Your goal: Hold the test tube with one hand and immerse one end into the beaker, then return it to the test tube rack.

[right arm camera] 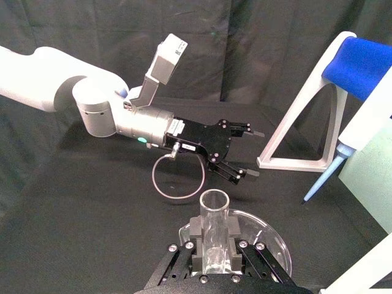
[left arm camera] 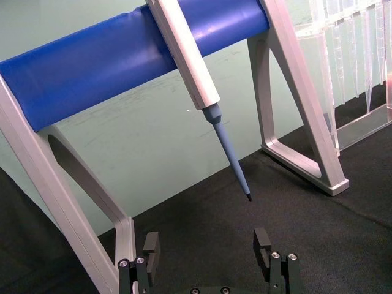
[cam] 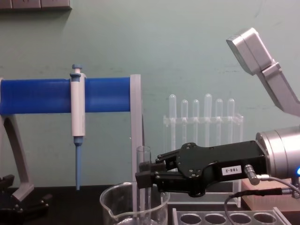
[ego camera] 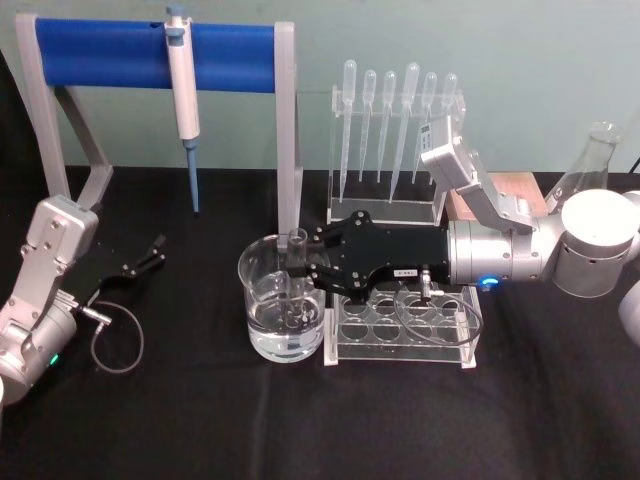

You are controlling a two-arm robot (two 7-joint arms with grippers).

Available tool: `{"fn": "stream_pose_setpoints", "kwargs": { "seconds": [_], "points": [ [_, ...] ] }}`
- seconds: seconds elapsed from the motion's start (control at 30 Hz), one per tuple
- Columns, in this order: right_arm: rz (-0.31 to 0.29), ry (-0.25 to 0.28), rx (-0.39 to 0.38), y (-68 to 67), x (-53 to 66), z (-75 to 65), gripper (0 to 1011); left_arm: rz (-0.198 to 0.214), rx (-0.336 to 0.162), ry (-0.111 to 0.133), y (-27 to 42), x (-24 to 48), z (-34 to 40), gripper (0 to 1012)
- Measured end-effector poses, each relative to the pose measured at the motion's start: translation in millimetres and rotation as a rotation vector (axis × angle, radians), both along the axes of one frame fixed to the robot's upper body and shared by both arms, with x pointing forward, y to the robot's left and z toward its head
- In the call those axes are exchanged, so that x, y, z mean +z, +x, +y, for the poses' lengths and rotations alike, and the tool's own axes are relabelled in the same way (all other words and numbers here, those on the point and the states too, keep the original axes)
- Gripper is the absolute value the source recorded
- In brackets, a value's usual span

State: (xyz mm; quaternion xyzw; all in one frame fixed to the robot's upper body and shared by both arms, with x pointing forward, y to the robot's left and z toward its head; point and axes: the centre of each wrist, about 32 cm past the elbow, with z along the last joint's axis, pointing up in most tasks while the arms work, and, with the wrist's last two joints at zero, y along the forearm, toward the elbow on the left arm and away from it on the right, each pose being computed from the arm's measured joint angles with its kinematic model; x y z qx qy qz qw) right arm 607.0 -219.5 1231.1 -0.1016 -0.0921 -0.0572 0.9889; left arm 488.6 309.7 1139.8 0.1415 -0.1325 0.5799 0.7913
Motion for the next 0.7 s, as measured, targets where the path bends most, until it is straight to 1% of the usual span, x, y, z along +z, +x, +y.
{"fn": "stream_pose_setpoints", "kwargs": {
  "seconds": [0.7],
  "points": [
    [0.000, 0.000, 0.000, 0.0, 0.0, 0.0, 233, 0.000, 0.000, 0.000, 0.0, 0.0, 0.0, 1000]
  ]
}}
